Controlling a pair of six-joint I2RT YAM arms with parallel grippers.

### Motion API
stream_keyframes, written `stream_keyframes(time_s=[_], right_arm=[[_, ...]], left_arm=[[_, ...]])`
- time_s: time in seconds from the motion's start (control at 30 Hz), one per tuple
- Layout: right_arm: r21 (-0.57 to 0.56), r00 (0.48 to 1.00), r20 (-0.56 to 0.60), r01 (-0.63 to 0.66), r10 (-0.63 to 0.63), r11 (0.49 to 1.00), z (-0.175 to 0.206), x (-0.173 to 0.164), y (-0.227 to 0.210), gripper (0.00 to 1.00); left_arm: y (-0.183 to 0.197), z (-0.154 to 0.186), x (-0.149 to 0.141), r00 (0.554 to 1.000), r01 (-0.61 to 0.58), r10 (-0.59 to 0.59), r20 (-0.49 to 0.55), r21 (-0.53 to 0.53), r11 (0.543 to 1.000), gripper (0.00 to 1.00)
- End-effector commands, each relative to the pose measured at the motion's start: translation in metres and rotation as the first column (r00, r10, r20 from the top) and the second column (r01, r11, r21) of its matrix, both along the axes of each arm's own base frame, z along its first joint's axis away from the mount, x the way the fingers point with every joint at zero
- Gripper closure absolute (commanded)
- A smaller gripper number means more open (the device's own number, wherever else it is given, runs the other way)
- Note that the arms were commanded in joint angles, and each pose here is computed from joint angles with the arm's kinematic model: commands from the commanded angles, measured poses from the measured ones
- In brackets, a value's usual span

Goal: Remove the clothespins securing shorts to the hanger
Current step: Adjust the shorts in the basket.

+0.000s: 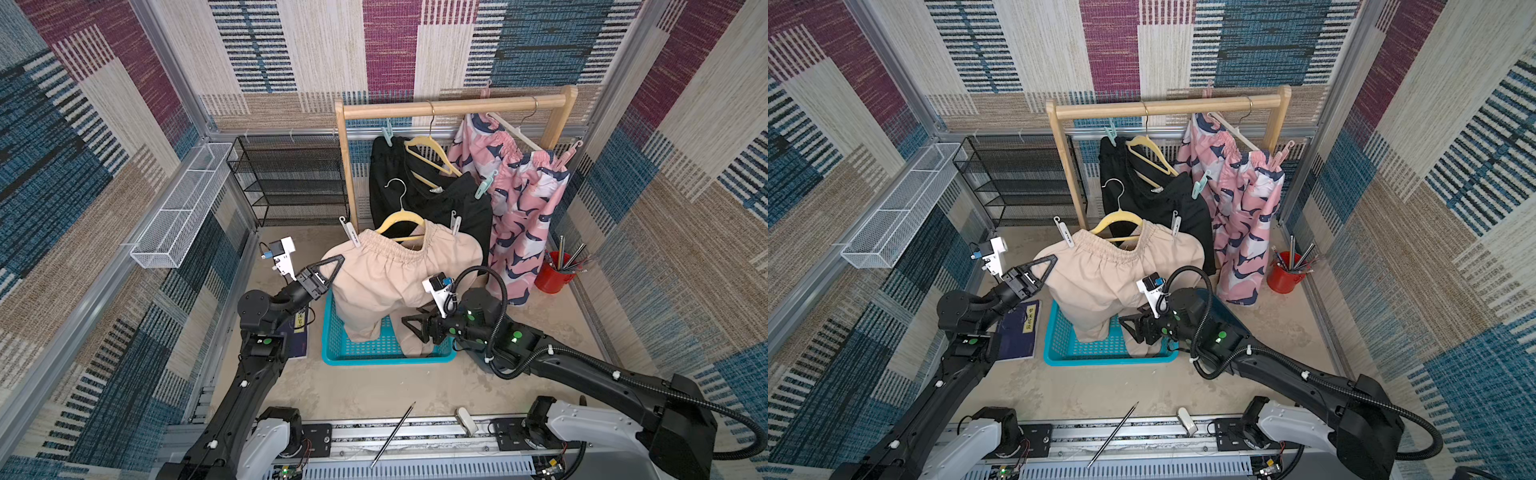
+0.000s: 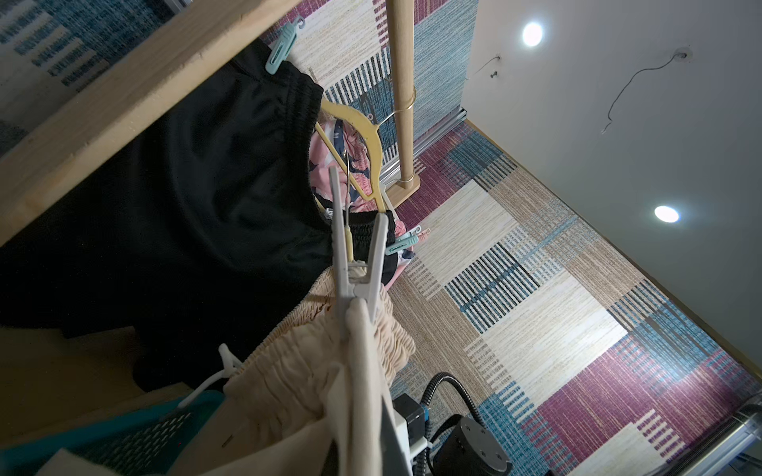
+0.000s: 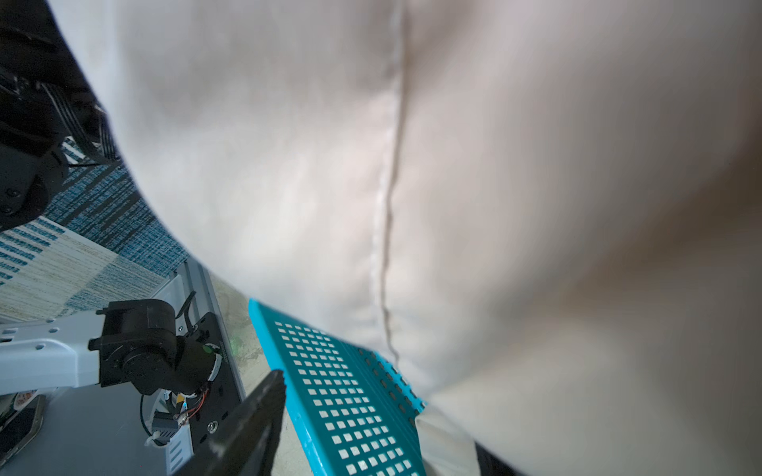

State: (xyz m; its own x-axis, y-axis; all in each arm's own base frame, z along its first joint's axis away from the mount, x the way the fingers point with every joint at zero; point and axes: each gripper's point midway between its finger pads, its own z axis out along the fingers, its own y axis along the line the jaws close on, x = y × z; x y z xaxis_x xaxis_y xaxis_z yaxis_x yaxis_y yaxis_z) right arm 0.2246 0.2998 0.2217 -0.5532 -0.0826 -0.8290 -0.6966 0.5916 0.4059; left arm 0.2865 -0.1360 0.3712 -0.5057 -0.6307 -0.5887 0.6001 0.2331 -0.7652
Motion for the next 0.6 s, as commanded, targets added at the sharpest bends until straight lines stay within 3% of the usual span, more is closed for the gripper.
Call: stream_keyframes(time_s=[0.0,0.3,0.57], right_arm=[[-0.003,1.0,-0.01,0.028,-0.028,1.0,0.006,0.001,-0.005,0.29],[0.035,0.996,0.039,0.084,-0.085,0.996,0.061,0.028,-0.017,0.29],[0.09,0.962,0.09,0.25,-0.258,0.964,0.106,0.078,-0.08,0.3]], left_arm=[[0.008,0.01,-0.004,0.996,-0.015,0.013,0.091,0.026,1.0,1.0],[0.016,0.004,-0.006,0.997,-0.011,0.008,0.082,0.033,0.999,1.0],[0.015,0.006,-0.013,0.995,0.004,-0.006,0.097,0.02,1.0,1.0]])
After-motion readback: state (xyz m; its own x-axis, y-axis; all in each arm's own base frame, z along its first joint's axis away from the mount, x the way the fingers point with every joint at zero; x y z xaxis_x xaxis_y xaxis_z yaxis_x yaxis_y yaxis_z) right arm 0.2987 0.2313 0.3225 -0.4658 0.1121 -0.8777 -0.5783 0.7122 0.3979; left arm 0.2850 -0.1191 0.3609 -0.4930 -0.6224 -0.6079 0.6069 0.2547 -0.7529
